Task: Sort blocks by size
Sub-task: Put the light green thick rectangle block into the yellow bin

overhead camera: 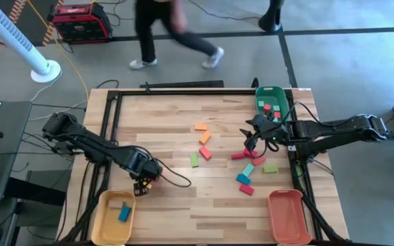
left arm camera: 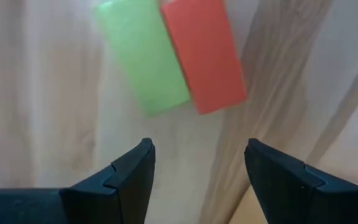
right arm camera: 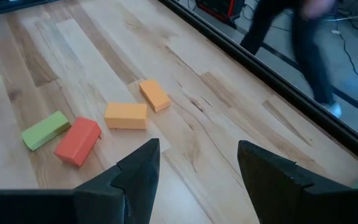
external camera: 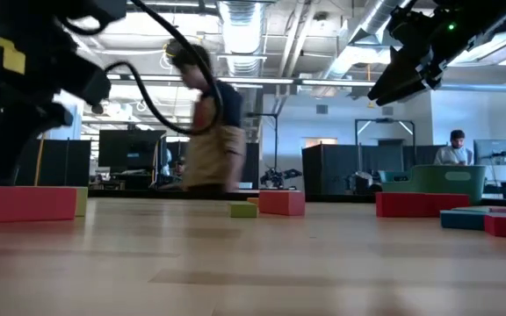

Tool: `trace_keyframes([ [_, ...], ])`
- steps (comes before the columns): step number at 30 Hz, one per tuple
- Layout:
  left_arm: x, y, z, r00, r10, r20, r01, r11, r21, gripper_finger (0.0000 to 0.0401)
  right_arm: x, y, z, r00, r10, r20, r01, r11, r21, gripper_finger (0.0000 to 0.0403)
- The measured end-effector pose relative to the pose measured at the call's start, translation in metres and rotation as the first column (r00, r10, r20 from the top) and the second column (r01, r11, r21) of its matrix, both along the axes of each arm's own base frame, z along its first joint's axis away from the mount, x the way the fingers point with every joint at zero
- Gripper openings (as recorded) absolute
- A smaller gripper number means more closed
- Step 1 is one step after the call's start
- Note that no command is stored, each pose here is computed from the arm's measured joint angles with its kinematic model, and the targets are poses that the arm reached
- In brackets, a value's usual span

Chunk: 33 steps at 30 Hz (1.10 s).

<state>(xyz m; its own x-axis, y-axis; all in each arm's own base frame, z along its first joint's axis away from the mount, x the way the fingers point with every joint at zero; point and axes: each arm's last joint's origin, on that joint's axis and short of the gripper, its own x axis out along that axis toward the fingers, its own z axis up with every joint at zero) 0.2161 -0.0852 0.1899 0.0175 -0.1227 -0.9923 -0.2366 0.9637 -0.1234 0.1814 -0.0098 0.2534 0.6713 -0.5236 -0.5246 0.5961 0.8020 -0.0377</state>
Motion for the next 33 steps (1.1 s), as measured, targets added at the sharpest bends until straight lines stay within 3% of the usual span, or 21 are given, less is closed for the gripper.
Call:
trace_keyframes([
  [5, 0.001, 0.013, -0.014, 0.999, 0.035, 0.008, -0.035, 0.999, -0.032, 0.0235, 0.0, 0.0, 0.0, 1.0, 0.001, 0.002, -0.001, 1.0, -0.002, 0.0245],
  [11, 0.008, 0.037, -0.024, 0.996, 0.086, 0.031, -0.087, 0.996, 0.013, 0.0235, 0.0, 0.0, 0.0, 1.0, 0.001, 0.002, -0.001, 1.0, -0.002, 0.0245],
  [18, 0.037, 0.059, -0.034, 0.973, 0.056, 0.223, -0.071, 0.996, 0.062, 0.0235, 0.0, 0.0, 0.0, 1.0, 0.001, 0.005, -0.001, 1.0, -0.002, 0.0245],
  [22, 0.046, 0.073, -0.041, 0.969, 0.062, 0.239, -0.08, 0.995, 0.065, 0.0235, 0.0, 0.0, 0.0, 1.0, 0.001, 0.005, -0.001, 1.0, -0.002, 0.0245],
  [26, 0.047, 0.082, -0.036, 0.981, 0.053, 0.189, -0.071, 0.993, 0.089, 0.0235, 0.0, 0.0, 0.0, 1.0, 0.001, 0.0, -0.001, 1.0, -0.001, 0.0245],
  [33, 0.04, 0.08, -0.004, 0.99, 0.025, 0.135, -0.049, 0.984, 0.17, 0.0235, 0.0, 0.0, 0.0, 1.0, 0.0, -0.005, 0.0, 1.0, -0.002, 0.0245],
])
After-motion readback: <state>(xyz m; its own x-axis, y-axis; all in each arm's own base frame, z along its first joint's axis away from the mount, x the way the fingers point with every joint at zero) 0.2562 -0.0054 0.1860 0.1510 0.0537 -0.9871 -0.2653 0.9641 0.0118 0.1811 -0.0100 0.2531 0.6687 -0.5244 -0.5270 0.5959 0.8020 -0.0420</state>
